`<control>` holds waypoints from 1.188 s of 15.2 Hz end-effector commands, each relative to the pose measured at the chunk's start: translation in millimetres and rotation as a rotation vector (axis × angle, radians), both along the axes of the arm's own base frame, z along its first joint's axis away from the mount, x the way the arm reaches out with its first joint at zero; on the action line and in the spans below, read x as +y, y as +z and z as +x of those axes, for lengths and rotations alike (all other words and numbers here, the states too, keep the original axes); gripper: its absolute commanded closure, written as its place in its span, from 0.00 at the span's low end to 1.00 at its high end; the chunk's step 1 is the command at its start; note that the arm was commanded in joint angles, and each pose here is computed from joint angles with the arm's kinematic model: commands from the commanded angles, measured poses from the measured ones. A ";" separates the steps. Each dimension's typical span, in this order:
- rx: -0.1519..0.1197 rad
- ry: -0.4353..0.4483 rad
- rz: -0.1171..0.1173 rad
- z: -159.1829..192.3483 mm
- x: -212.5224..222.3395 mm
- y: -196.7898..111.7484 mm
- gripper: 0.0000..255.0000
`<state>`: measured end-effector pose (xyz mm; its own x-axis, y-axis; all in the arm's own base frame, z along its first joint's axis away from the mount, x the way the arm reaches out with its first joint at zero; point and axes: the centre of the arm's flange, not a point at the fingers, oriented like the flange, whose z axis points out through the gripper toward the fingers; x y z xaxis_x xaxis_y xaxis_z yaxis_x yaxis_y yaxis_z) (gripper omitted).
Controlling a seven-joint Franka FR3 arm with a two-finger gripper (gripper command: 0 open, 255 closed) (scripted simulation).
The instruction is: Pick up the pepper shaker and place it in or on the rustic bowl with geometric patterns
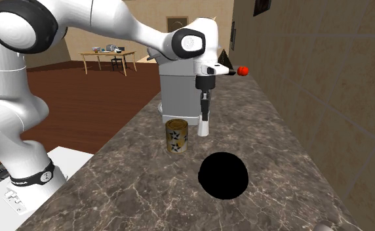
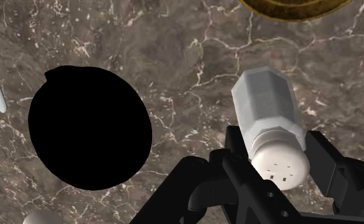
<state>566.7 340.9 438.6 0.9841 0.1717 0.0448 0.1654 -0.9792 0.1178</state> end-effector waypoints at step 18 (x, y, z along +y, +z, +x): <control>0.000 0.000 0.000 13.0 -22.9 91.7 1.00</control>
